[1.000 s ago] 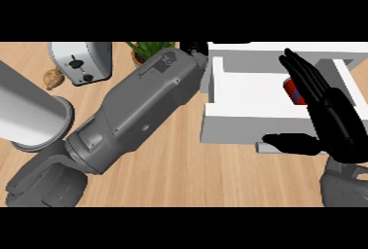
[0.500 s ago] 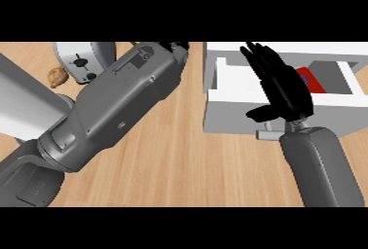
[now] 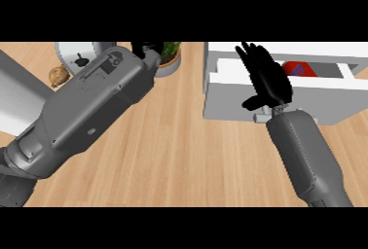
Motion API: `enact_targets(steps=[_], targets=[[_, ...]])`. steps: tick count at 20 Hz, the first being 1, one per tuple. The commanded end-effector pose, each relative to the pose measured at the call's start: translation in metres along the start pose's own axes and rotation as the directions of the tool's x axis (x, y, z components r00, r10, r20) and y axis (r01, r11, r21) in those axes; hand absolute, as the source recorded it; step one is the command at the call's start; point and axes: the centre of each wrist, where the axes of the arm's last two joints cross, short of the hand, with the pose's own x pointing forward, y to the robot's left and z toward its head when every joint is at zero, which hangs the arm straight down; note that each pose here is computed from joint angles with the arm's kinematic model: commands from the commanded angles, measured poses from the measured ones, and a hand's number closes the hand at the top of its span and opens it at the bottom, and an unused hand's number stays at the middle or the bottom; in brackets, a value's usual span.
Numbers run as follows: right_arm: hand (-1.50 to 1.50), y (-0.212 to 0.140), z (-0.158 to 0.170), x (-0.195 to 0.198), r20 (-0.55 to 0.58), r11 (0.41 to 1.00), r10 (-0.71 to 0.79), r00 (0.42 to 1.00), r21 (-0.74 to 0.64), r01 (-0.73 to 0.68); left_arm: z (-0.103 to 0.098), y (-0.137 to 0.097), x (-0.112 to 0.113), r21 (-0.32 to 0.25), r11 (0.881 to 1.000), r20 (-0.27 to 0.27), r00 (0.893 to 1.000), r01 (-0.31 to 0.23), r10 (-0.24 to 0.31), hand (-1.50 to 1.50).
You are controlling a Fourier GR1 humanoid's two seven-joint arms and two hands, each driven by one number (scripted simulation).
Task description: Pick up the can, place it into the drawer and close the drawer
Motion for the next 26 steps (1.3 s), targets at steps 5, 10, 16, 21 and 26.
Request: enact_targets(steps=[5, 10, 16, 21, 26], targets=[[-1.5, 0.039, -0.005, -0.015, -0.064, 0.998, 0.051, 0.997, -0.019, -0.052, 0.005, 0.025, 0.0, 0.013, 1.0, 0.008, 1.0, 0.0, 0.0, -1.5], [-1.5, 0.042, -0.01, -0.022, -0.071, 0.993, 0.068, 0.995, -0.087, -0.074, 0.004, 0.03, 0.013, 0.005, 1.0, 0.001, 1.0, -0.019, 0.019, -1.5], [-1.5, 0.019, -0.043, -0.02, -0.091, 0.986, 0.086, 0.992, -0.136, -0.098, 0.007, 0.048, 0.015, -0.02, 1.0, 0.01, 1.0, 0.006, -0.006, -1.5], [-1.5, -0.001, -0.059, -0.026, -0.114, 0.976, 0.108, 0.988, -0.176, -0.127, 0.006, 0.049, 0.025, -0.027, 1.0, 0.035, 0.999, 0.01, -0.009, -1.5], [-1.5, -0.026, -0.074, -0.032, -0.143, 0.968, 0.123, 0.982, -0.202, -0.151, 0.013, 0.045, 0.032, -0.029, 1.0, 0.035, 0.999, -0.011, 0.012, -1.5]])
